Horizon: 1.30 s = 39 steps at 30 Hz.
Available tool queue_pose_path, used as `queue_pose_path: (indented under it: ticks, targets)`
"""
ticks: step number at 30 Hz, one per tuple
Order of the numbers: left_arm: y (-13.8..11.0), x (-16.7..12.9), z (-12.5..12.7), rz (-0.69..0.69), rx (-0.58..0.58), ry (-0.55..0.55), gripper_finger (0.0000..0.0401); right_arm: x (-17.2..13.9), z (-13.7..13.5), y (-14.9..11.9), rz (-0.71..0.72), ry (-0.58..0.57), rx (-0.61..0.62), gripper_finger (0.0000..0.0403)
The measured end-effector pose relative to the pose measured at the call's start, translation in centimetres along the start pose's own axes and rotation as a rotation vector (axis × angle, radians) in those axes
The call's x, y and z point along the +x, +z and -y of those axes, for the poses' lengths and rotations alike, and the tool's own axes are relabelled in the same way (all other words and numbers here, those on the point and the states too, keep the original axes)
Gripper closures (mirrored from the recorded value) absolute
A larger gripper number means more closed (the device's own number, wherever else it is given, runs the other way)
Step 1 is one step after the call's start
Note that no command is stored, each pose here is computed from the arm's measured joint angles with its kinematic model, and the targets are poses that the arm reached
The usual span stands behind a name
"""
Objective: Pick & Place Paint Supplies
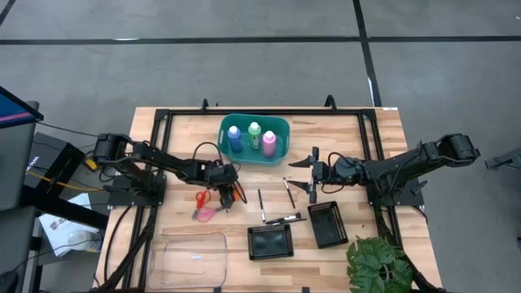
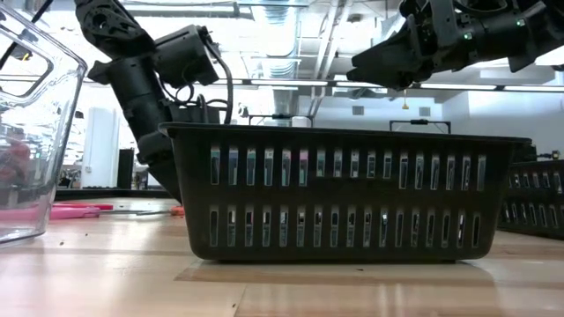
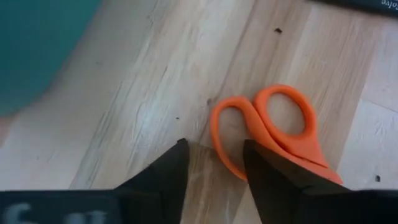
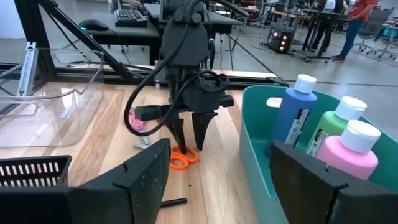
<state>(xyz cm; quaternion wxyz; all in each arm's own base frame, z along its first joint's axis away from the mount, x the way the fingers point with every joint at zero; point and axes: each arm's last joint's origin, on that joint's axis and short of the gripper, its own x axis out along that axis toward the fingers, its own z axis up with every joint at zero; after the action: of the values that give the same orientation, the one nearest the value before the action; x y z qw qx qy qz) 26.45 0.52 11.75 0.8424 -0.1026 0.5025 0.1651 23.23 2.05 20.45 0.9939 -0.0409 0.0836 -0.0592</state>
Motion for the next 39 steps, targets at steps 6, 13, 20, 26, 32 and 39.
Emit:
queue_pose_path:
  ticks: [6, 13, 20, 26, 32, 39]
  targets:
    - [-0.1, 0.0, 0.2, -0.025, 0.021, -0.063, 0.0375, 0.0, 0.0, 0.0, 0.000, 0.000, 0.000, 0.0149]
    - [-0.1, 0.0, 0.4, -0.015, 0.066, -0.081, 0.0397, 0.0, 0.0, 0.0, 0.000, 0.000, 0.000, 0.0149]
    - [0.1, -1.0, 1.0, 0.043, 0.103, -0.100, 0.0399, 0.0, 0.0, 0.0, -0.004, 0.000, -0.002, 0.0149]
    - [0.9, -3.9, 1.3, 0.160, 0.107, -0.107, 0.0400, 0.0, 0.0, -0.2, -0.016, 0.000, -0.004, 0.0149]
    - [1.1, -6.5, 1.1, 0.228, 0.108, -0.107, 0.0400, 0.0, 0.0, -0.2, -0.015, 0.000, -0.004, 0.0149]
    - [1.1, -9.3, 0.5, 0.299, 0.124, -0.119, 0.0401, 0.0, 0.0, -0.1, -0.016, -0.001, -0.004, 0.0149]
